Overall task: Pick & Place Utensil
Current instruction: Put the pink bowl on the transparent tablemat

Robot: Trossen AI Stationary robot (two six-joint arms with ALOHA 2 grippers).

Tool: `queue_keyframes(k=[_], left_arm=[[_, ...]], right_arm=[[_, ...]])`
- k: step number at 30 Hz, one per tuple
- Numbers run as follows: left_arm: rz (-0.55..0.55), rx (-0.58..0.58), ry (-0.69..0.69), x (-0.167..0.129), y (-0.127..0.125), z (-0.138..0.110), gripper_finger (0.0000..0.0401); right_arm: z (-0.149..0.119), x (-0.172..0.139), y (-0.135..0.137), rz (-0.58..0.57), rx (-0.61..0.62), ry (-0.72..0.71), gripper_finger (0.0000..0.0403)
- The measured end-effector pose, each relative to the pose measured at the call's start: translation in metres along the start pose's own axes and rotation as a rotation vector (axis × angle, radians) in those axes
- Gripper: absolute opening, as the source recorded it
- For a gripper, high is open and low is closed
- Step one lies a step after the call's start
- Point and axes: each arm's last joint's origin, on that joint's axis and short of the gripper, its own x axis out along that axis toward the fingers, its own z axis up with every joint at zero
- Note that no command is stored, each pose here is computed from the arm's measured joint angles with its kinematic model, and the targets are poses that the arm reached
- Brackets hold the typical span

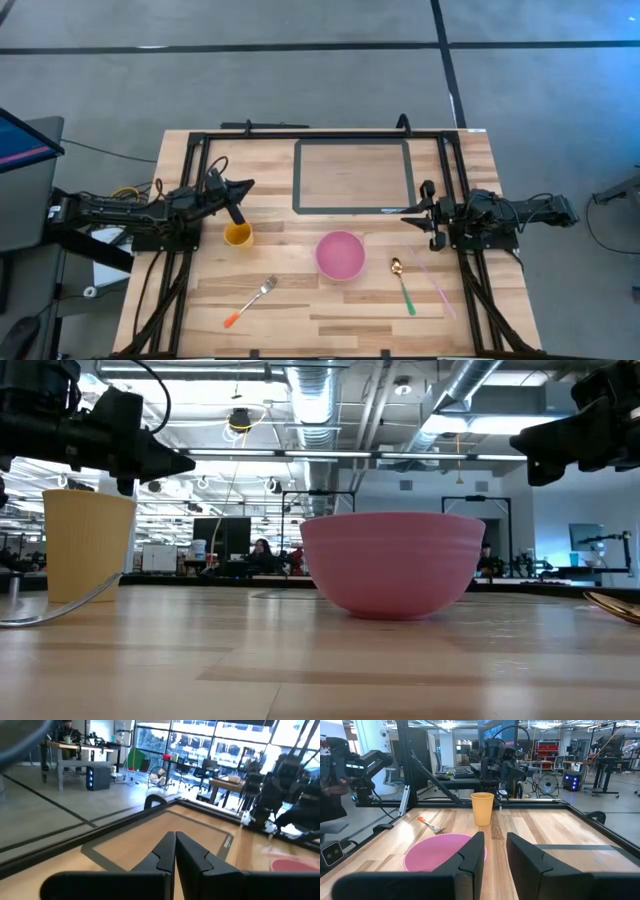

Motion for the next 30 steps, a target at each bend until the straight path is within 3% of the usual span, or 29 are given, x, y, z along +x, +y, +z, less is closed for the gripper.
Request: queue_keyframes(k=[8, 16, 26, 30], left_arm=[[-0.169, -0.009, 0.001, 0.0, -0.005, 0.001, 0.0012], [-0.212, 0.037, -0.034, -0.001, -0.007, 0.006, 0.0017], [-0.335, 0.111, -0.131, 0.007, -0.02, 0.047, 0.0069], [-0.334, 0.132, -0.132, 0.013, -0.025, 0.057, 0.0087]], right_arm=[[0.001, 0.0, 0.0, 0.001, 0.001, -0.011, 0.0077], [0.002, 0.0, 0.0, 0.0, -0.002, -0.019, 0.0077], [0.022, -0.002, 0.0, -0.003, 0.007, -0.231, 0.0077], [0.032, -0.003, 0.0, -0.015, -0.079, -0.272, 0.0078]])
